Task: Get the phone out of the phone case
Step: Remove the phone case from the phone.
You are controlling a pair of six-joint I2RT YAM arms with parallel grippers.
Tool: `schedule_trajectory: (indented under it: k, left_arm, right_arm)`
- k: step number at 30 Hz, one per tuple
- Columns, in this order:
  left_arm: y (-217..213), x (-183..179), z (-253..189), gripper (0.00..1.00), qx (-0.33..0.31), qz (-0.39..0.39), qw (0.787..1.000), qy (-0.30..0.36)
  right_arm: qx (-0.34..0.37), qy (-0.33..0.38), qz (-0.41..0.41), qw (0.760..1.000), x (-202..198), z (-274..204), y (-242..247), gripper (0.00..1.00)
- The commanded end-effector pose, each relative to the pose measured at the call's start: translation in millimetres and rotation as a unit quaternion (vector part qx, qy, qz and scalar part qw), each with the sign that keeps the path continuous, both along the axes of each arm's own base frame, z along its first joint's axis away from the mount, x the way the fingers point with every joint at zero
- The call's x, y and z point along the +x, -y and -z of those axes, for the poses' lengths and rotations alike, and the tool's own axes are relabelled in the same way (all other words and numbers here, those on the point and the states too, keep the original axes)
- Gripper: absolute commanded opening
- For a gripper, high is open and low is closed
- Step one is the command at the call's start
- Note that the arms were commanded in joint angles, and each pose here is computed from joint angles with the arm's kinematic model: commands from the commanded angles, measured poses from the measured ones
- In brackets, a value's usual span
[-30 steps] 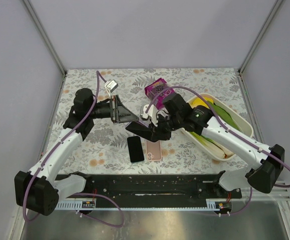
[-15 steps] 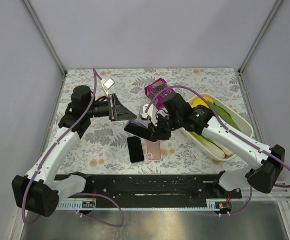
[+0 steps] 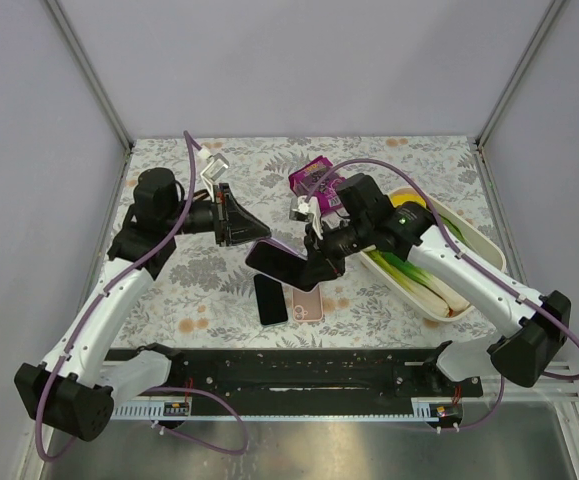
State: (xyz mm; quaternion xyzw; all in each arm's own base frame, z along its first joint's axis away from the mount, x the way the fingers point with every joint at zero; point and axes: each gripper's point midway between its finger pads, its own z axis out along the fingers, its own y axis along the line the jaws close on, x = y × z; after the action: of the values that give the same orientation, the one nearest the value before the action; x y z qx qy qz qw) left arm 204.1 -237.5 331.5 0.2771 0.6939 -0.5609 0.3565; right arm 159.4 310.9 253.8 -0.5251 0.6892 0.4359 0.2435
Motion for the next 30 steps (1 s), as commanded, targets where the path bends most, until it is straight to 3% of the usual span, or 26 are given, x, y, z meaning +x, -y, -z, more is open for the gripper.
schedule_trajectory:
  k: [1,4,8,18,22,26,30]
  left_arm:
    - [2,-39,15,0.00,0.010,0.086,0.996,0.000]
    - [1,-49,15,0.10,0.007,0.112,0.994,0.006]
    - [-1,-62,11,0.31,-0.005,0.145,0.989,0.006]
    - [-6,-88,8,0.63,-0.022,0.199,0.980,-0.001]
    - [-7,-89,9,0.64,-0.023,0.202,0.979,-0.001]
    - [-5,-84,6,0.58,-0.021,0.198,0.980,0.003]
    - [-3,-72,0,0.61,-0.010,0.171,0.985,0.023]
  right_arm:
    - [0.143,0.056,0.016,0.988,32,-78,-19,0.00]
    - [0.147,0.052,0.021,0.988,35,-78,-18,0.00]
    - [0.145,0.053,0.029,0.988,38,-76,-17,0.00]
    - [0.147,0.058,0.040,0.987,43,-75,-15,0.00]
    - [0.149,0.057,0.039,0.986,42,-75,-15,0.00]
    - [0.148,0.054,0.037,0.987,42,-73,-15,0.00]
    - [0.145,0.050,0.036,0.987,40,-67,-15,0.00]
